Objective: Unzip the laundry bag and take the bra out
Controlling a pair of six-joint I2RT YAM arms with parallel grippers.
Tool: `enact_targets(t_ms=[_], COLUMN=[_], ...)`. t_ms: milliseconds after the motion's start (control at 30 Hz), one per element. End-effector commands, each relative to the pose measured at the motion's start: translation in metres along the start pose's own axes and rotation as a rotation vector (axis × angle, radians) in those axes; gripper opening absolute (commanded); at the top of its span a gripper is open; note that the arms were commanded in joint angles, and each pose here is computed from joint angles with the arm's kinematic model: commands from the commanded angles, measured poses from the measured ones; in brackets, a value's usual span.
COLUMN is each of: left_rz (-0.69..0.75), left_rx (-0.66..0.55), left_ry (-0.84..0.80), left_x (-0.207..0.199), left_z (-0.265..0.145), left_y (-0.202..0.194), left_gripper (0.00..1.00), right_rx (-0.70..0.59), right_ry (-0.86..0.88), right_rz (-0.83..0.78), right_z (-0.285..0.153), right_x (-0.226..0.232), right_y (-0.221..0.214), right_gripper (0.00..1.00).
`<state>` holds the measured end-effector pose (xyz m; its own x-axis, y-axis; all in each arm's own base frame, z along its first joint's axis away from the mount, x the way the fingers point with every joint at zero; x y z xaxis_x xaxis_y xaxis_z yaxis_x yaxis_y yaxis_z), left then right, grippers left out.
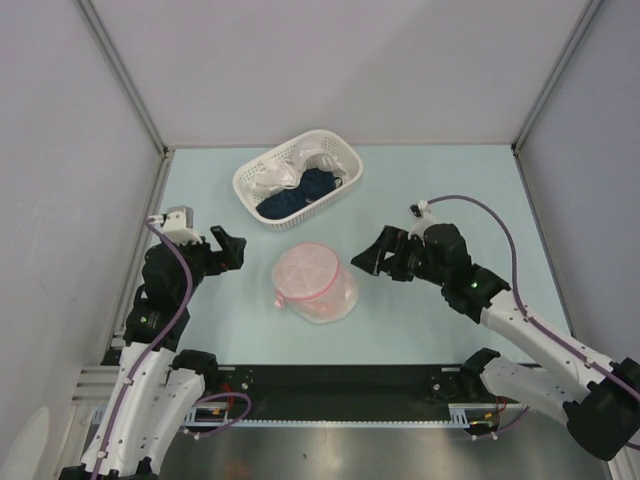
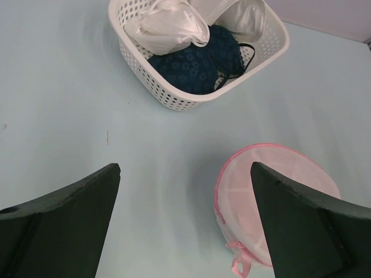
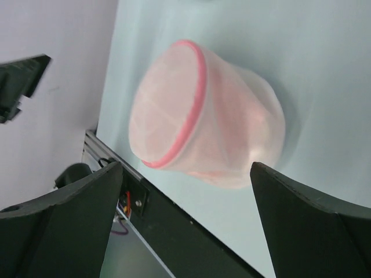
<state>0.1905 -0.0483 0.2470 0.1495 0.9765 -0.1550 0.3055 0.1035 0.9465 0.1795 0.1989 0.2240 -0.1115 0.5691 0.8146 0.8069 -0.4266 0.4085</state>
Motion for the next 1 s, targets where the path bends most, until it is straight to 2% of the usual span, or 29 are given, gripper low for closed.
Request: enact_targets(t_ms=[0, 233, 567, 833, 933, 967], left_rz=[-0.048, -0.18, -0.218, -0.245, -0.245, -0.245], left_rx=[-0.002, 0.061, 0.126, 0.142, 0.144, 0.144], left_ry=[-0.042, -0.115, -0.141, -0.156, -0.165, -0.17], left_x=[-0.006, -0.019, -0.023, -0.023, -0.024, -0.024], left_z=[0.006, 0.024, 0.038, 0.039, 0.039, 0.039], left_y=[0.0, -0.029, -0.058, -0.072, -0.074, -0.075], left_gripper=[1.0, 0.99, 0.99, 0.99, 0.99, 0.99], right_rx=[0.022, 0.11, 0.174, 0.226, 0.239, 0.239], right_ry=[-0.002, 0.078, 0.01, 0.023, 0.009, 0.002], right_rz=[-0.04, 0.006, 0.051, 0.047, 0.044, 0.043], right_z=[0.007, 0.043, 0.064, 0.082, 0.086, 0.086], right_x=[0.015, 0.025, 0.004, -0.002, -0.007, -0.009], right_y=[0.017, 0.006, -0.009, -0.013, -0.014, -0.014], right_gripper=[0.96, 0.89, 0.7, 0.62, 0.46, 0.34])
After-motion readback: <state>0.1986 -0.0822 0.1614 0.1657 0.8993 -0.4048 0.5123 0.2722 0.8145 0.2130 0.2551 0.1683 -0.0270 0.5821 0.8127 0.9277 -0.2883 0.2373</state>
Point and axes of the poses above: each gripper's point midway between its finger pads, its own z axis out along the fingers, its own x axis along the line the jaws close on, y = z × x, the point moved 7 cm from there along -z, back along the fingers, and after that the axes turned 11 degrees about z, right-handed, at the moved point
